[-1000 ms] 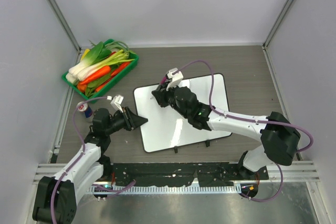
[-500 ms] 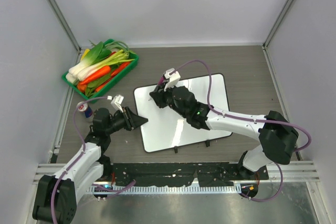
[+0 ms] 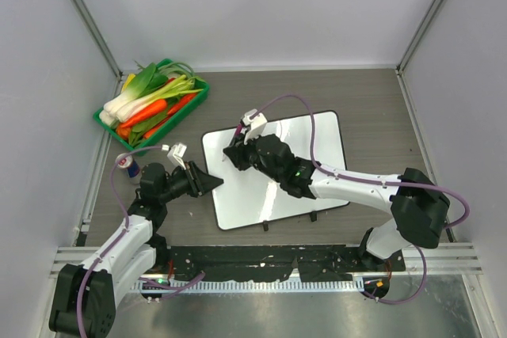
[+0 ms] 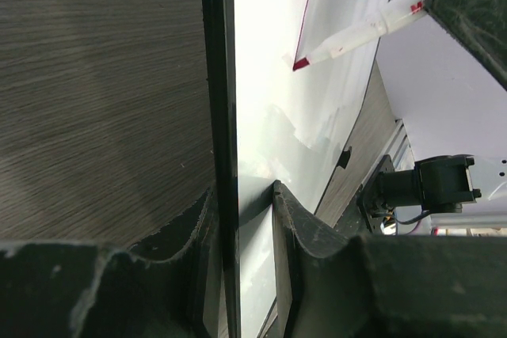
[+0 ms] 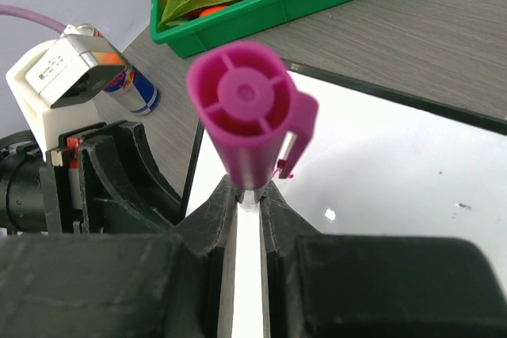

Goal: Write a sentence on the whiteboard
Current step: Write on the whiteboard at the whiteboard stand.

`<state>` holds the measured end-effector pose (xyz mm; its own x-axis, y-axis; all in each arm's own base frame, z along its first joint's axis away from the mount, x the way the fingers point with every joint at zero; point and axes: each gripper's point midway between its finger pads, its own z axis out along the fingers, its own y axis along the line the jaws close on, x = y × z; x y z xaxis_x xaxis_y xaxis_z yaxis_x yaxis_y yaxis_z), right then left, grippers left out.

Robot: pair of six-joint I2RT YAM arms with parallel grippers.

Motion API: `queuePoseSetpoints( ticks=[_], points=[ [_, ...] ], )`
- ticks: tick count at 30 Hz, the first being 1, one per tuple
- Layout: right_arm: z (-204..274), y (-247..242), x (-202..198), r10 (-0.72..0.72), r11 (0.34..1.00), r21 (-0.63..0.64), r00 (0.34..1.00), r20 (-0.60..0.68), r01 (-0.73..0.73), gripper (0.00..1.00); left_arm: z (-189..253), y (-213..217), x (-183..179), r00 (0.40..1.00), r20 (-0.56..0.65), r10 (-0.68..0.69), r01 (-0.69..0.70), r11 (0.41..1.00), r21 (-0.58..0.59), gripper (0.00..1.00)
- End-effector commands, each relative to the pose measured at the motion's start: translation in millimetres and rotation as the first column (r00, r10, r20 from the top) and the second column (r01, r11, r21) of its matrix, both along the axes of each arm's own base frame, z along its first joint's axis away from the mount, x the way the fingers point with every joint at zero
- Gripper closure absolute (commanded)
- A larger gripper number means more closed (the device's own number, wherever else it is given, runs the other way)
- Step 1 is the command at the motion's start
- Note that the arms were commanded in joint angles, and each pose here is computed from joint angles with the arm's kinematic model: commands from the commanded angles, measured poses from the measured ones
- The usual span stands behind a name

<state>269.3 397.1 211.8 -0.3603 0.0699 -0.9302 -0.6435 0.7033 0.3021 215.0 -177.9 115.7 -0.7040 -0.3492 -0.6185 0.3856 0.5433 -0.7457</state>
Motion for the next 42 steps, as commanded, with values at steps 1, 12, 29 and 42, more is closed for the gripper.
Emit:
queuePoseSetpoints(
  ticks=[1,12,29,42],
  points=[
    [2,-5,-7,0.002,1.0,0.0,1.0,0.005,-0.002,0.99,5,1,4,0.998,0.057,-0.004,0.003,1.0,0.017,1.0],
    [0,-23,-4,-0.06,0.998,-0.019,0.998,0.023,0.06,0.99,4,1,4,0.998,0.057,-0.004,0.003,1.0,0.017,1.0],
    [33,-31,1,-0.106,0.994,0.03,0.992,0.075,0.104,0.99,5,2,4,0.998,0.059,0.002,-0.003,1.0,0.018,1.0],
    [47,-30,5,-0.123,0.992,0.055,0.989,0.088,0.118,0.99,4,2,4,0.998,0.057,0.005,-0.007,1.0,0.019,1.0]
  ],
)
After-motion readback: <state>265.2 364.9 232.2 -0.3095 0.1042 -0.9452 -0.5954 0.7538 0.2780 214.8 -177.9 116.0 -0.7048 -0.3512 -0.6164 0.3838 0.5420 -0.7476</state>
